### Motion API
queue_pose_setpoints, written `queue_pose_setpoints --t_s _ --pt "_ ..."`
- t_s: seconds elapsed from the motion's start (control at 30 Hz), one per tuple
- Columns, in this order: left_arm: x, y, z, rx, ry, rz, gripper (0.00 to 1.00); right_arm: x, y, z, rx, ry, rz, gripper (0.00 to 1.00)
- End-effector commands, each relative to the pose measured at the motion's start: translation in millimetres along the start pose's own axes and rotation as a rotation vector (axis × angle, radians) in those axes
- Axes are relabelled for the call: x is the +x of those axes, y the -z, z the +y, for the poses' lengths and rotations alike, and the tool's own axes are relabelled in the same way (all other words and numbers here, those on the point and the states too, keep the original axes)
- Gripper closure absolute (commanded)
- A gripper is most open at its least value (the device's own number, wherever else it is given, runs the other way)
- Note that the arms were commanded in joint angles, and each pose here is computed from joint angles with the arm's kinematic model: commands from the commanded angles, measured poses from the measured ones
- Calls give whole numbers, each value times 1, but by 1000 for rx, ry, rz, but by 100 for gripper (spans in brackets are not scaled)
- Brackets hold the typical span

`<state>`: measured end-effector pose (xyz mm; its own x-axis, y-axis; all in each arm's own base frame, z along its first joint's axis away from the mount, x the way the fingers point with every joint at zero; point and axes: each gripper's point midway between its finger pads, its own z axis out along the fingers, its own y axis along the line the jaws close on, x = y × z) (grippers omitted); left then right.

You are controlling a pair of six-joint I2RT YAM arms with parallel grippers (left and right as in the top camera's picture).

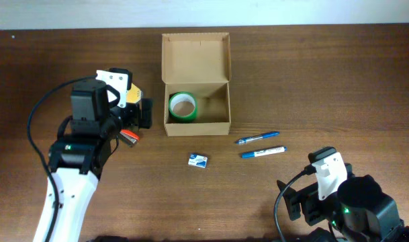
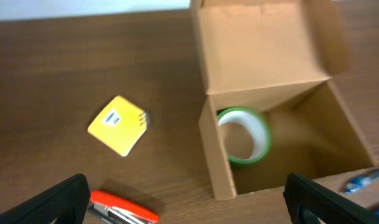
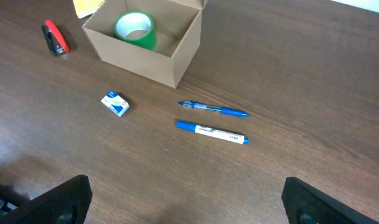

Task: Pack container
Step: 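Grasp the yellow sticky-note pad with the left gripper and lift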

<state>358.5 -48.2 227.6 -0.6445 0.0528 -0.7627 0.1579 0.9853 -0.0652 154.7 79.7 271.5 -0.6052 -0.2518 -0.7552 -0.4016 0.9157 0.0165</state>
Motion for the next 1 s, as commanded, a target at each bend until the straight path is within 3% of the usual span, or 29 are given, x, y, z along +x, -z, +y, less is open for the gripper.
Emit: queue_pose_setpoints --t_s 0.0,0.23,0.63,0.8,0.97 --pt "2 -12 21 -117 57 31 1 0 0 -3 15 11 -8 1" --pt "18 -50 40 -211 80 104 0 0 0 -3 15 11 -8 1" --pt "39 -111 69 -281 467 122 0 0 0 -3 15 11 -8 1" --pt "22 -120 79 -297 515 115 0 0 0 -3 15 11 -8 1" --pt "13 -139 83 -323 520 236 1 0 0 -3 15 11 -8 1"
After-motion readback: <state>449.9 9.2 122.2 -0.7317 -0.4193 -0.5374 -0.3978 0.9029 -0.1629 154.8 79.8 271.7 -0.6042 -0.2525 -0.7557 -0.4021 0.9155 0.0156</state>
